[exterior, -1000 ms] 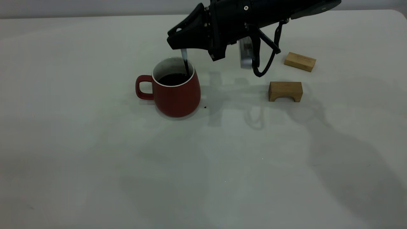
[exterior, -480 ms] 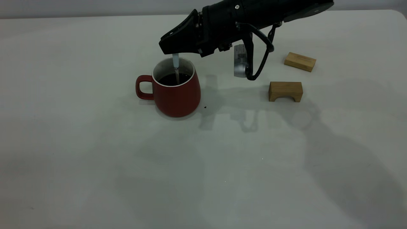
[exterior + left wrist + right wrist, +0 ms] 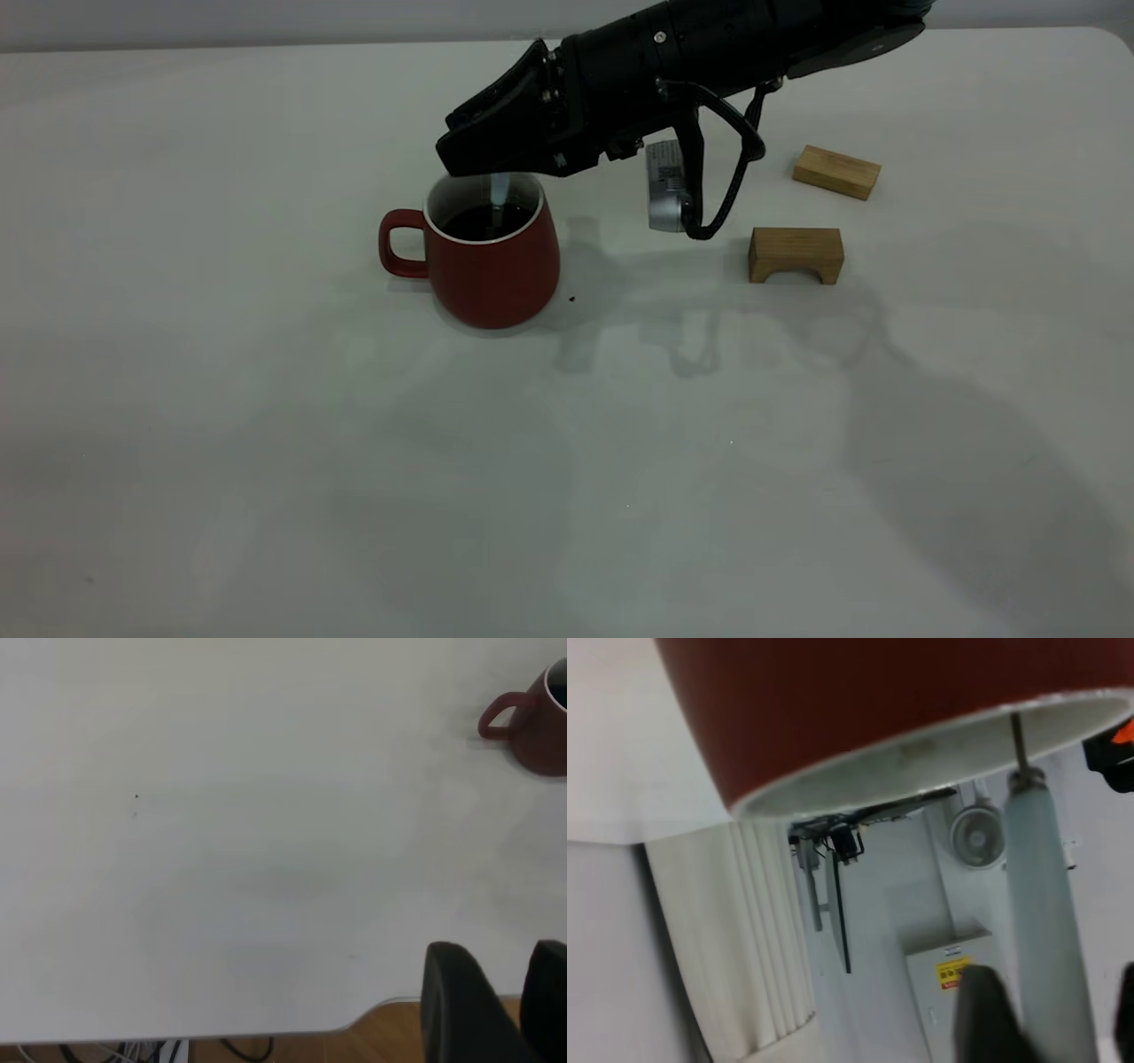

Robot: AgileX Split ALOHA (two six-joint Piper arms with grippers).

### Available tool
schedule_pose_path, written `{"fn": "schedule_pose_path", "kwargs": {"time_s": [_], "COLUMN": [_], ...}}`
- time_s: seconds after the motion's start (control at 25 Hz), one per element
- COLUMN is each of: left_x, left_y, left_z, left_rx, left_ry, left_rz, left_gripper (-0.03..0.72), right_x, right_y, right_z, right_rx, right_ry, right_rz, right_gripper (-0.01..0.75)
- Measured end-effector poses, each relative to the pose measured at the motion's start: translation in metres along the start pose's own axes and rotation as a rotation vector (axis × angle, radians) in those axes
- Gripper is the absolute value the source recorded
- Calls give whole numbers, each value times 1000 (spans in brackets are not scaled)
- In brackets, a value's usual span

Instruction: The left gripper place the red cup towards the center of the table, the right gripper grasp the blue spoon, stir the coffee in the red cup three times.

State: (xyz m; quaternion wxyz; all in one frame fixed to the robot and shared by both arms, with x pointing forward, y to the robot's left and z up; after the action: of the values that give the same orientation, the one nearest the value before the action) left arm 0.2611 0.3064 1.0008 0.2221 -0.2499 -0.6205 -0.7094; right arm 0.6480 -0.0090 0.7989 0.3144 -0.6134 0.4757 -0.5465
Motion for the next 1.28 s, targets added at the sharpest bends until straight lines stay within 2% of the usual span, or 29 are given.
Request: {"fn": "schedule_pose_path", "kwargs": {"time_s": [0.08, 0.16, 0.32, 0.52, 0.64, 0.92, 1.0, 1.08, 1.2, 1.28], "left_x": [0, 0, 0, 0, 0, 0, 0, 0, 0, 0], "left_y": [0, 0, 0, 0, 0, 0, 0, 0, 0, 0], "left_z": [0, 0, 0, 0, 0, 0, 0, 0, 0, 0], "left_rx": [0, 0, 0, 0, 0, 0, 0, 0, 0, 0], "left_ry": [0, 0, 0, 0, 0, 0, 0, 0, 0, 0], "left_rz": [0, 0, 0, 0, 0, 0, 0, 0, 0, 0], "left_gripper": [246, 246, 246, 246, 246, 246, 246, 246, 246, 246], "right_x": [0, 2, 20, 60, 84, 164, 187, 211, 249, 268], "right_y": [0, -1, -23, -70, -96, -151, -167, -183, -208, -223], "right_z": [-2, -4, -6, -12, -27, -84, -101, -117, -143, -163], "right_rx": [23, 58, 183, 410, 596, 1003, 1105, 1268, 1615, 1863], "right_ry": [-15, -30, -37, -20, -46, -158, -158, -149, -176, -217], "right_rz": [-2, -18, -72, -158, -263, -564, -635, -712, -836, -877], "right_gripper": [527, 587, 607, 531, 476, 359, 331, 301, 260, 240]}}
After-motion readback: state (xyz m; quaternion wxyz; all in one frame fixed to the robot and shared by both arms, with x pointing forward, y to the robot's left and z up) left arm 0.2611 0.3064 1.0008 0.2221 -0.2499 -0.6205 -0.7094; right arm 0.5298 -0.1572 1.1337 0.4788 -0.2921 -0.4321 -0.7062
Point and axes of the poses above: a point on each arm's last joint axis where the gripper is mounted, x pointing back along that axis away from the gripper, z along the wrist's bending axis when the last joint is at zero, y = z × x, the point moved 5 cm from there along -x, pointing out along that axis toward the gripper, and after that the axes turned 7 degrees about -x, right-handed, at the moved point
